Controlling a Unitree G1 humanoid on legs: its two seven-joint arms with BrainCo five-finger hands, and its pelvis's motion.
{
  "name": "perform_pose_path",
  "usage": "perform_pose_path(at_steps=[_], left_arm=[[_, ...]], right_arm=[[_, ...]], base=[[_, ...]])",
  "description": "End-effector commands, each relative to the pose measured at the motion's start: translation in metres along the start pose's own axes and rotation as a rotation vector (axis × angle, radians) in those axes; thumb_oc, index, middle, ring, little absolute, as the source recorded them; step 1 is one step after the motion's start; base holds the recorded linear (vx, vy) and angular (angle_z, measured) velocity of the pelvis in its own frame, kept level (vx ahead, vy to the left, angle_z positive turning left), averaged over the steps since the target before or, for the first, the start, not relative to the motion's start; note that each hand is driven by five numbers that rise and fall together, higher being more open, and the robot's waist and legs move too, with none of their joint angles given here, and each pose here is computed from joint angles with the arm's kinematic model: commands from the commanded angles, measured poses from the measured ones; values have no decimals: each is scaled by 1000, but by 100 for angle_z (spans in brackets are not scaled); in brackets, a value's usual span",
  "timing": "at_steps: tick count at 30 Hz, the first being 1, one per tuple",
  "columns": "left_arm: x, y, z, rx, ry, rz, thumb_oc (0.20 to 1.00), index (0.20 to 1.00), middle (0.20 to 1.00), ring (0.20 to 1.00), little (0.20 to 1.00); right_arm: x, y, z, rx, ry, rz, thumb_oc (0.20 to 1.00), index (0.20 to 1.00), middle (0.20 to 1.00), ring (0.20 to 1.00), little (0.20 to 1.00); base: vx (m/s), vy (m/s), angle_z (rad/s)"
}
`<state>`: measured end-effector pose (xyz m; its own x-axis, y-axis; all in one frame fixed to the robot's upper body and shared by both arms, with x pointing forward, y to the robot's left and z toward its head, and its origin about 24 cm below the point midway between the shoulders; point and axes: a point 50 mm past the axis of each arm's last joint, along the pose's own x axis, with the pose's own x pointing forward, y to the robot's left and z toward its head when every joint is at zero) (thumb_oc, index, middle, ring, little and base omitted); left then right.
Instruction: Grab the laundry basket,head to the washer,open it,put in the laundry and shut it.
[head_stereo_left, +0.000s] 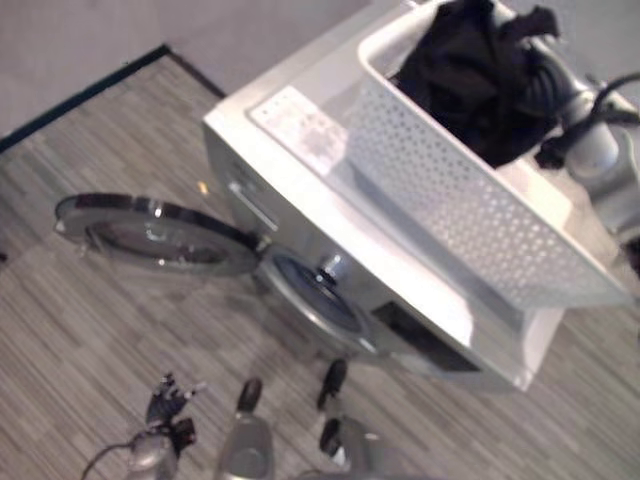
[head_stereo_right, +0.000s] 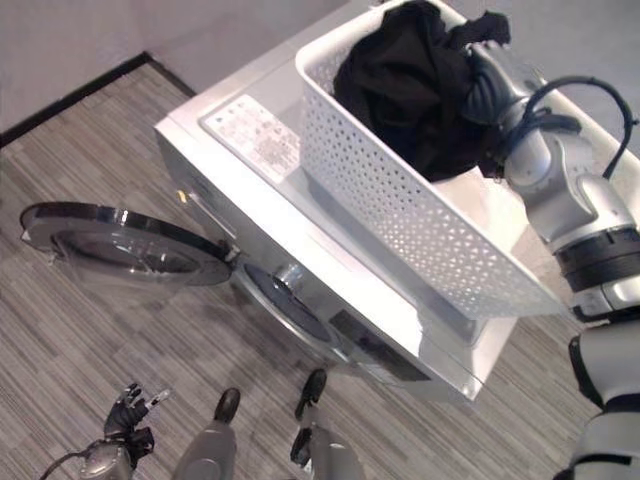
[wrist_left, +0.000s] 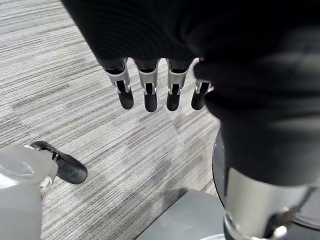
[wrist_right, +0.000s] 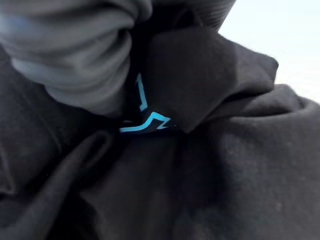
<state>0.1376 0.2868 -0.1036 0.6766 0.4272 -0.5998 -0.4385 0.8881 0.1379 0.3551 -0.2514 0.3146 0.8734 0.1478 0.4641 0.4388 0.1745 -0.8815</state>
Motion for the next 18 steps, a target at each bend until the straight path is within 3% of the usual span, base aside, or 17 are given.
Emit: perform_pose_path(at_steps=[1, 18], left_arm=[[4, 14, 6, 56, -15, 48, 1000, 1000, 1000, 1000, 1000], [4, 19, 6, 152, -20, 65, 1000, 1000, 1000, 1000, 1000]], right_arm=[[3, -53, -9, -59, 31, -240, 200, 200, 200, 200, 200], [3, -148, -27, -274, 177, -644, 200, 200, 200, 200, 200]], base=[[0, 0, 0], [21, -2, -2]])
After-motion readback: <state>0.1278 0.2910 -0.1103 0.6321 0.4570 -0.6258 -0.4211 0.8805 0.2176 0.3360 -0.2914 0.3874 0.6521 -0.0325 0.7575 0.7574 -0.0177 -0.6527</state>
